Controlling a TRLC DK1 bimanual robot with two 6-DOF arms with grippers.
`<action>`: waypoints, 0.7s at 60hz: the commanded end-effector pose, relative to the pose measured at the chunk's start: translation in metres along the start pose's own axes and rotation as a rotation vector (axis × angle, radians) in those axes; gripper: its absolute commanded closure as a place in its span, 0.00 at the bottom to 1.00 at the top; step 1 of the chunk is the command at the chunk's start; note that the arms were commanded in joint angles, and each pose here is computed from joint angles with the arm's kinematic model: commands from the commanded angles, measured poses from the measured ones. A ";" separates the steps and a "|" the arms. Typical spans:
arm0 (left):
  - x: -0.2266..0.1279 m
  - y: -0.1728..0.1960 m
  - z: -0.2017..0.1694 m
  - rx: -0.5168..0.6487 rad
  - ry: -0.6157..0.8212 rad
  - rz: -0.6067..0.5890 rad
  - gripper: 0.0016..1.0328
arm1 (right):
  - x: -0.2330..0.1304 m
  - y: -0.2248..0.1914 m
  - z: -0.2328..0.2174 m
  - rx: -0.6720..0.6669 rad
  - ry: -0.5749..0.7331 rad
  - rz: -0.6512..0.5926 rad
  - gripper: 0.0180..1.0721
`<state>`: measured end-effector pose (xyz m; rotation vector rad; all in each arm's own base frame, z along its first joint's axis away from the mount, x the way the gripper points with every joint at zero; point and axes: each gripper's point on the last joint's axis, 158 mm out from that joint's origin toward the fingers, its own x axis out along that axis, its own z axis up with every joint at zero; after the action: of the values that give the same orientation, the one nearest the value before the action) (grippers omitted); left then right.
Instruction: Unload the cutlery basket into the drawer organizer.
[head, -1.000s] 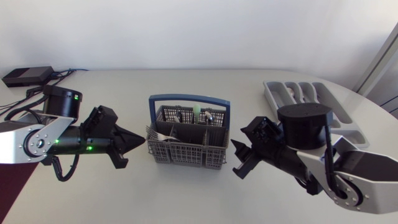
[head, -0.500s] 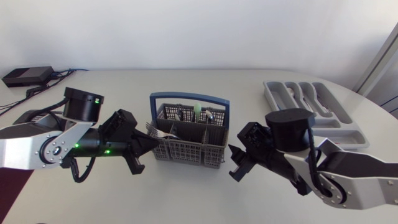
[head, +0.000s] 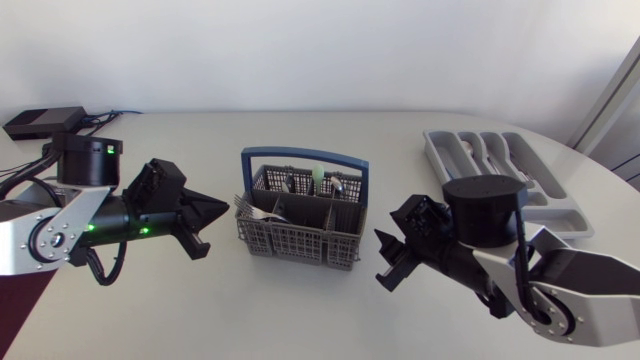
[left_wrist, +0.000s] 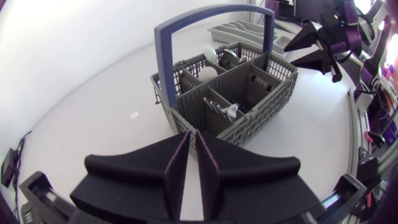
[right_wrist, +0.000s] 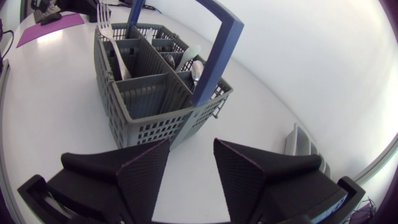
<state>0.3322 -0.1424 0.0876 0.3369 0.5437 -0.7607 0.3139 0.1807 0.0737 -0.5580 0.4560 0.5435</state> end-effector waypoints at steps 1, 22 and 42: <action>0.013 -0.004 -0.026 -0.003 0.056 -0.019 0.87 | 0.003 0.003 -0.012 -0.004 0.032 0.006 0.48; 0.045 -0.023 -0.028 0.033 0.090 -0.077 0.87 | 0.021 0.009 -0.001 0.000 0.033 0.024 0.48; 0.065 -0.037 -0.018 0.072 0.098 -0.084 0.87 | 0.036 -0.006 0.004 0.011 0.035 -0.010 0.48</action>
<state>0.3365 -0.1748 0.0291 0.4254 0.6526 -0.7973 0.3327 0.1823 0.0463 -0.5834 0.5330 0.5219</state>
